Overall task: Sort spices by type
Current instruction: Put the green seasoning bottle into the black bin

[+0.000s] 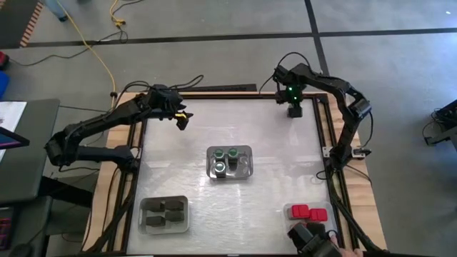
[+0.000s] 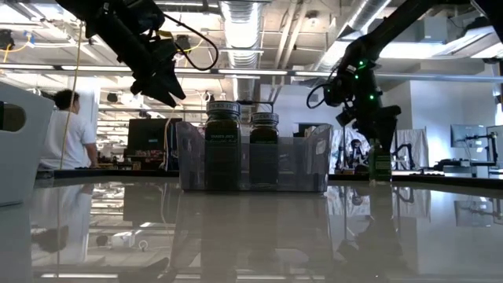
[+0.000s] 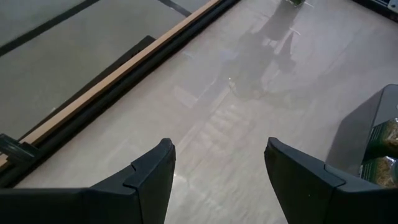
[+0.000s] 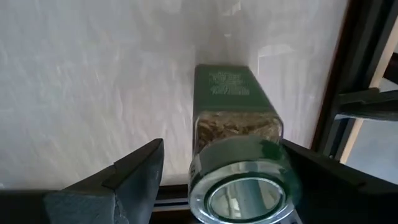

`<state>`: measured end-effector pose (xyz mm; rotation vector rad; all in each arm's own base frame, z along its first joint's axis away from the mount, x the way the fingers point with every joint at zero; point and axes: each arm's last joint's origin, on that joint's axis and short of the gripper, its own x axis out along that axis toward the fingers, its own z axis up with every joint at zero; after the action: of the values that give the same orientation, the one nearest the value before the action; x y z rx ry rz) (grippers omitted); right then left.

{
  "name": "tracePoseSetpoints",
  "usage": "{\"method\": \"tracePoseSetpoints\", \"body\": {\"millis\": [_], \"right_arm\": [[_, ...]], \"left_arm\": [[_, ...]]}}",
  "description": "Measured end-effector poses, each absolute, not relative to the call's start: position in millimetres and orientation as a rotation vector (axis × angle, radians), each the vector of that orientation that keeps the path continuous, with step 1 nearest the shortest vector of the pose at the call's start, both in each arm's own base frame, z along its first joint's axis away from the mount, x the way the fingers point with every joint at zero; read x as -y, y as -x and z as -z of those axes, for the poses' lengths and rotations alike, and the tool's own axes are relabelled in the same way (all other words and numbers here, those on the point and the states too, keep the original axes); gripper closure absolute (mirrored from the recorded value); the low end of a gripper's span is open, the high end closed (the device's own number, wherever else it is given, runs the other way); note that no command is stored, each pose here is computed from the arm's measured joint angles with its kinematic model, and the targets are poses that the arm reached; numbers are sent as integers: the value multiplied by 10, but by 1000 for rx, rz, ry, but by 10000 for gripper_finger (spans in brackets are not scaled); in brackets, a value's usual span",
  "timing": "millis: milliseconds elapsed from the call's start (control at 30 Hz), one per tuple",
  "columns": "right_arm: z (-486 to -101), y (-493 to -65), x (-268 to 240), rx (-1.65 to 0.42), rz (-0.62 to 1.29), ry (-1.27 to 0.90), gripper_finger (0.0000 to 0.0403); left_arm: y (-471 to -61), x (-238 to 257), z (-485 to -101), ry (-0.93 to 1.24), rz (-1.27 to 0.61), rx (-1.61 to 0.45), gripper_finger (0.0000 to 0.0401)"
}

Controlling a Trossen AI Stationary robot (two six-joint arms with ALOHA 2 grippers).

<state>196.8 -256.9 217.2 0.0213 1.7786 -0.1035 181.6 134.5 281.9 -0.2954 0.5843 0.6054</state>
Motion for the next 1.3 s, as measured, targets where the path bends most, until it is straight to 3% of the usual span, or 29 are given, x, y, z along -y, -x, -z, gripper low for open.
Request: {"method": "tracePoseSetpoints", "body": {"millis": [400, 700, 1300], "right_arm": [[-2146, -1884, 2674, -1755, 266, -100, 121], [-2142, -1868, 2683, -1689, 278, -201, 140], [-2144, -2077, 2540, -1687, 194, -97, 173]], "left_arm": [[-1816, -1345, -2820, 285, -602, -586, 164], [-1816, -1345, -2820, 284, -602, -586, 164], [-1816, -1345, -2820, 286, -603, -586, 164]]}}
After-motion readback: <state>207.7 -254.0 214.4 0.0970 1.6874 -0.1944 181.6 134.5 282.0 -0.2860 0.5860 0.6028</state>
